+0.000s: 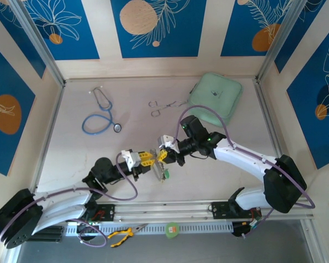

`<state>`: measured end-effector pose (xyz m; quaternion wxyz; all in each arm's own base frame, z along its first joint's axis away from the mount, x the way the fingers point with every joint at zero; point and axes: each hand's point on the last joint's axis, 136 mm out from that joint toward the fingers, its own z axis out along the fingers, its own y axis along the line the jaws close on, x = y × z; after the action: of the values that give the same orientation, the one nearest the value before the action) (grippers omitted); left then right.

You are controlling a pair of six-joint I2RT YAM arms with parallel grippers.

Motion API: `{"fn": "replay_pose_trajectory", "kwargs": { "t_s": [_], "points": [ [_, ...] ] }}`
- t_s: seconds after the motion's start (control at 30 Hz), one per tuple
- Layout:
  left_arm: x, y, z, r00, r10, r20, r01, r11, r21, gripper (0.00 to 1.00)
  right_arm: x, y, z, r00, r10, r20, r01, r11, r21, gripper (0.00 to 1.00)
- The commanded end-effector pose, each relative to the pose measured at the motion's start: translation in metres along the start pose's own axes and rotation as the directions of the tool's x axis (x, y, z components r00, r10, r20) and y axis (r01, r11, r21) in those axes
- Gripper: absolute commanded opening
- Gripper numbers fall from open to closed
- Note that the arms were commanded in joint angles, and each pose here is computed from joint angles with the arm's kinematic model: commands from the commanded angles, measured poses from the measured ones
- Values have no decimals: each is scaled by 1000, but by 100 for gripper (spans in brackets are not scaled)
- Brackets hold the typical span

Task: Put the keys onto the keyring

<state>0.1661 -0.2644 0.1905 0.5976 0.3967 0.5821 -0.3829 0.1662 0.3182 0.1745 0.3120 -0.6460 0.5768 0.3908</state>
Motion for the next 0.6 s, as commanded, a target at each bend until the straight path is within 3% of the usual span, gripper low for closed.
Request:
{"fn": "replay_pose_trajectory", "kwargs": {
  "t_s": [0.0, 0.57],
  "points": [
    [8, 3, -3, 998, 15, -54, -16, 1000, -20, 23, -9, 3, -7, 993, -87, -77, 89, 996, 22, 0],
    [2, -6, 5, 998, 37, -55, -35, 998, 53, 23, -15, 10, 6, 968, -162, -190, 161, 987, -23, 0]
  ]
}}
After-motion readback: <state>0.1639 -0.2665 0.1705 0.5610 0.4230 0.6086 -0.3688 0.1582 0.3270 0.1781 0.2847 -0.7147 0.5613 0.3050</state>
